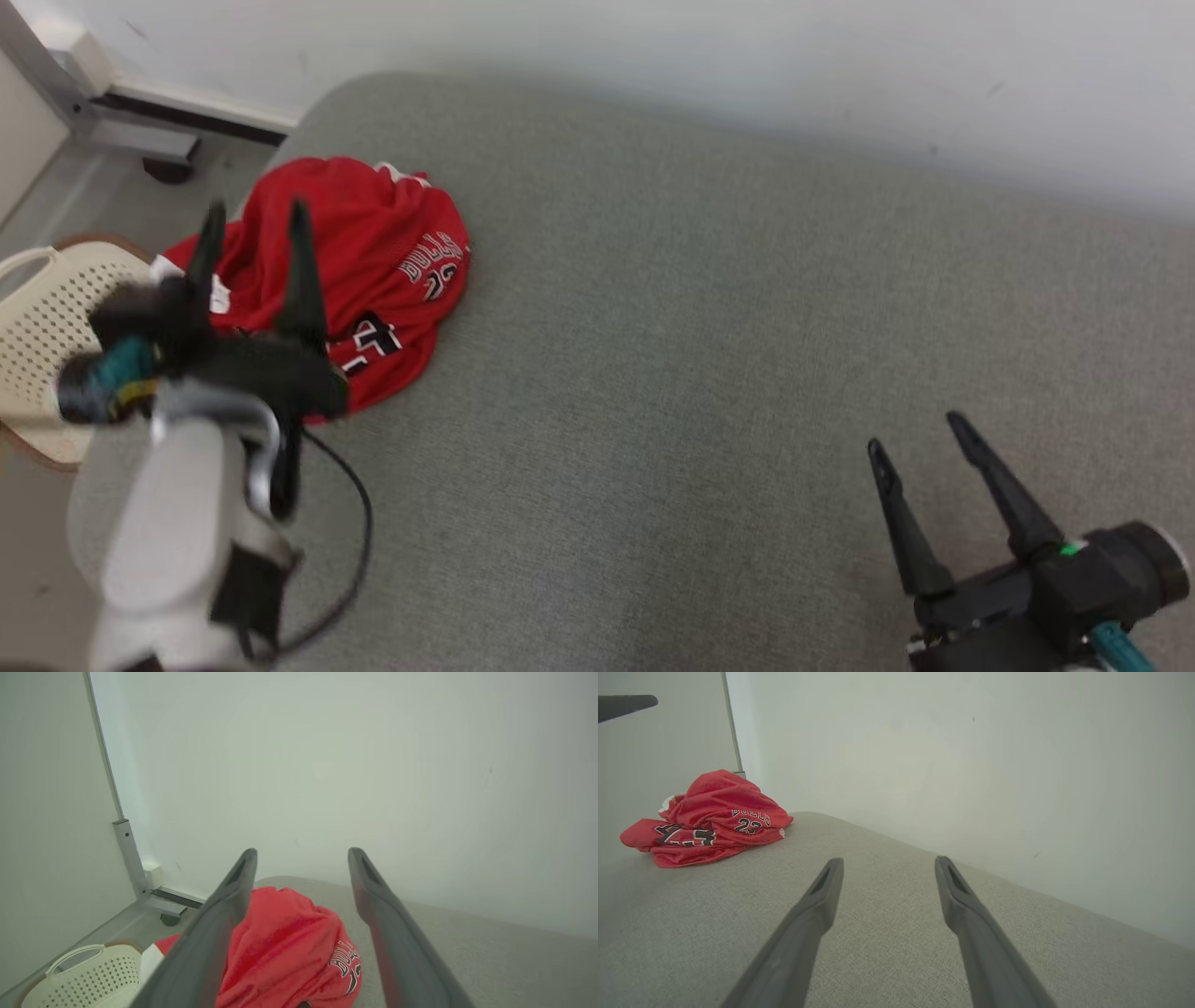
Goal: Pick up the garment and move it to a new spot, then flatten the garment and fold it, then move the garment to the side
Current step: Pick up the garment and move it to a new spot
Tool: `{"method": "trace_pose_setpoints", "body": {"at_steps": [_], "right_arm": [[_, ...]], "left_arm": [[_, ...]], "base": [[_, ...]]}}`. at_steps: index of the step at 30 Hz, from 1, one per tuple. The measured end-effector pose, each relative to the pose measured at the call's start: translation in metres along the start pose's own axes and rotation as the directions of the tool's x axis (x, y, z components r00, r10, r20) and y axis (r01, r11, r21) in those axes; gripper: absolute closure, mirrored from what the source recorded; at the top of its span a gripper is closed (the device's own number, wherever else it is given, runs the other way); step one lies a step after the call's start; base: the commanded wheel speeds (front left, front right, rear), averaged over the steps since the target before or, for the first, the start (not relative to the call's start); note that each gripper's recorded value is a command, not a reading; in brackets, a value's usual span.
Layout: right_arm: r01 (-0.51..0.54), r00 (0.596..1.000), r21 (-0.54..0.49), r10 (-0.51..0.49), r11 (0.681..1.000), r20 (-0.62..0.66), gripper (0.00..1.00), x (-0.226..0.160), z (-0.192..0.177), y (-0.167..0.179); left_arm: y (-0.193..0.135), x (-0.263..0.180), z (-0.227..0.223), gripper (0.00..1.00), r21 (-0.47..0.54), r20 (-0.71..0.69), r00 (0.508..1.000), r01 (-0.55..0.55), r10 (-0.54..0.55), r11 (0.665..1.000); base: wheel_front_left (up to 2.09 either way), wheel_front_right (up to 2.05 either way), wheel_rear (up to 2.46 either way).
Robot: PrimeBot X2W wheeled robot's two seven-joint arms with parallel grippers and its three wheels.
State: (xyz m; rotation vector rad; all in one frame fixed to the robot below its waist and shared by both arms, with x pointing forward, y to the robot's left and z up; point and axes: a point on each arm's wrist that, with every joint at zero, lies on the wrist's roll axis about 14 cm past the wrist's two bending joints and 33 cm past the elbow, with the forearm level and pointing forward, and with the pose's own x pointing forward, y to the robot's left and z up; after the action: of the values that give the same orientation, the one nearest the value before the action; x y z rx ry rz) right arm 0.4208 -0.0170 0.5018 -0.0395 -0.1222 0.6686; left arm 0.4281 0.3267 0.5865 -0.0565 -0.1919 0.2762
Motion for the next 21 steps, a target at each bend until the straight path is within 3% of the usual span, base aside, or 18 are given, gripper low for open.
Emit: {"method": "trace_pose_setpoints", "body": {"at_steps": [5,10,14,18,21], "right_arm": [[0.008,1.0,-0.016,-0.008,1.0,-0.008,0.0,0.008,-0.011,-0.017],[0.026,0.999,-0.011,-0.026,1.0,-0.045,0.0,0.012,-0.034,-0.033],[0.049,0.996,0.004,-0.048,0.999,-0.075,0.0,0.011,-0.051,-0.042],[0.067,0.992,0.017,-0.065,0.998,-0.108,0.0,0.005,-0.065,-0.048],[0.077,0.991,0.019,-0.074,0.997,-0.113,0.0,0.005,-0.069,-0.052]], "left_arm": [[0.002,0.053,0.004,0.0,0.058,-0.089,0.996,0.022,-0.017,0.998],[0.007,0.089,-0.035,0.0,0.1,-0.318,0.948,0.008,0.024,0.995],[0.016,0.092,-0.084,0.0,0.134,-0.522,0.848,-0.028,0.094,0.991],[0.004,0.076,-0.137,0.0,0.125,-0.725,0.682,-0.004,0.094,0.992],[0.001,0.07,-0.155,0.0,0.131,-0.791,0.605,0.018,0.094,0.991]], "base": [[0.0,0.0,0.0],[0.0,0.0,0.0],[0.0,0.0,0.0],[0.0,0.0,0.0],[0.0,0.0,0.0]]}}
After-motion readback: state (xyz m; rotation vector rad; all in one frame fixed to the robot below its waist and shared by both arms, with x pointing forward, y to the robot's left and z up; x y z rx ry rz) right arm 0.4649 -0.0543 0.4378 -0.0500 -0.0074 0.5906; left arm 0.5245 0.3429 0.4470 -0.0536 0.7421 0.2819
